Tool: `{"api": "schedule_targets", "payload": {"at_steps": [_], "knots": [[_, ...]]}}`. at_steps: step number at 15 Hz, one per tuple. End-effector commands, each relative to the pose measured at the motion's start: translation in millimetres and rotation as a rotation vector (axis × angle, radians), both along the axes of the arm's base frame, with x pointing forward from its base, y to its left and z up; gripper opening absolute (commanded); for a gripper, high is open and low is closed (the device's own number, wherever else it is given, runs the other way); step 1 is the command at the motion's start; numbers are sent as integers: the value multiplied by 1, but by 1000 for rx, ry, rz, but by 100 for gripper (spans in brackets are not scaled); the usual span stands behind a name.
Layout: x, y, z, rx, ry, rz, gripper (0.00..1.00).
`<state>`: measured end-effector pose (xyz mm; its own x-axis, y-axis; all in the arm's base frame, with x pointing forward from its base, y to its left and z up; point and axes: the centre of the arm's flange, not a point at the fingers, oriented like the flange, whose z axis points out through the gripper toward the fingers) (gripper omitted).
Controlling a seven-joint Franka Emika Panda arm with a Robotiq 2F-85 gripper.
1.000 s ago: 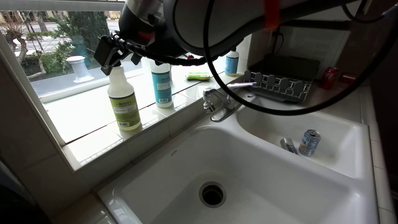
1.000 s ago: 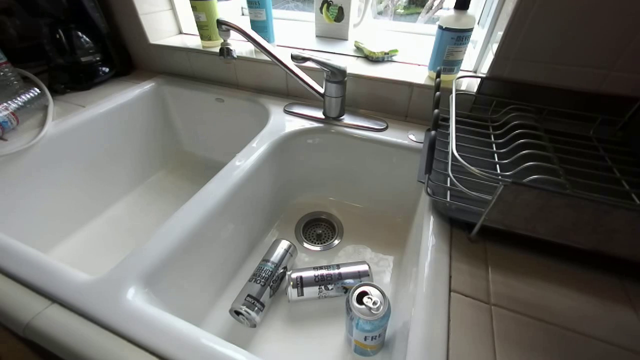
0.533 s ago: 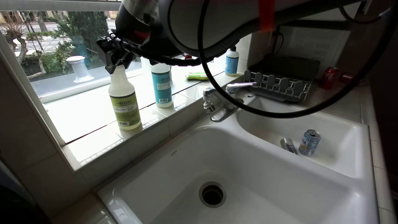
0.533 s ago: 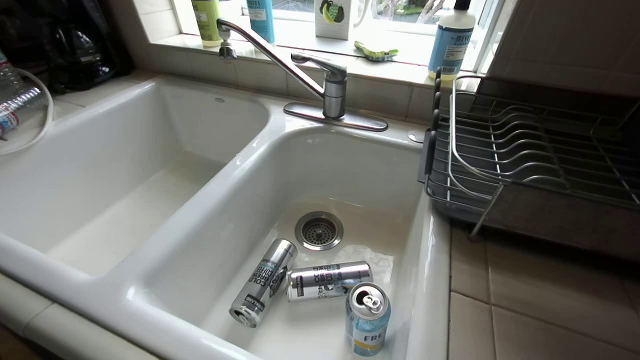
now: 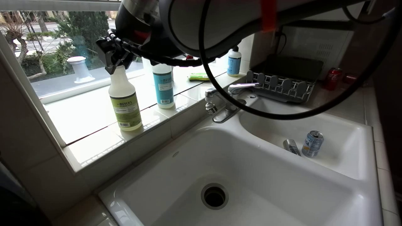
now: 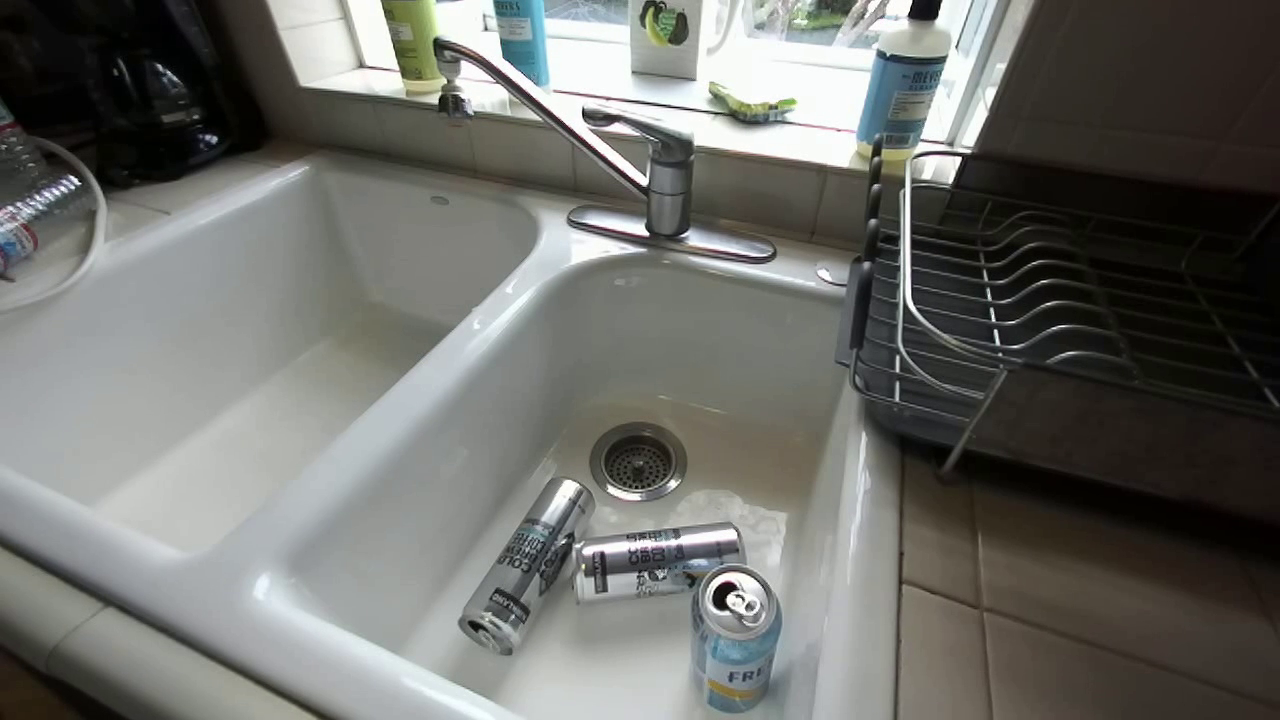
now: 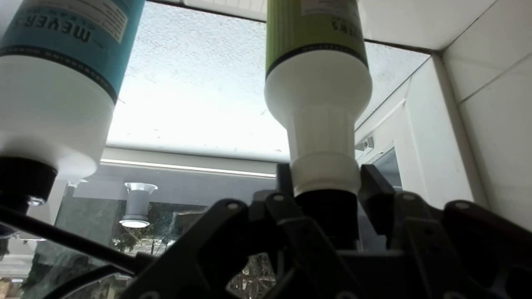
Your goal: Move the first left bottle to the right
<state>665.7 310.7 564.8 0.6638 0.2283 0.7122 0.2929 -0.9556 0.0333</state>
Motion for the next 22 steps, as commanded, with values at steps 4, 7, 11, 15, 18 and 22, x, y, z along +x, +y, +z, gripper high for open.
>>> {"api": "schedule_targets", "payload": {"at_steps": [4,7,11,15,18,22], "knots": [[-36,-9,58,-35,-42,10,19],[-57,-17,81,-60,-2,-6,19],[-84,-30,108,-108,52,-47,19],[-107,-49,128,-169,93,-112,19],[-113,-71,137,-211,102,-200,19],[-96,-101,141,-220,47,-287,19]]}}
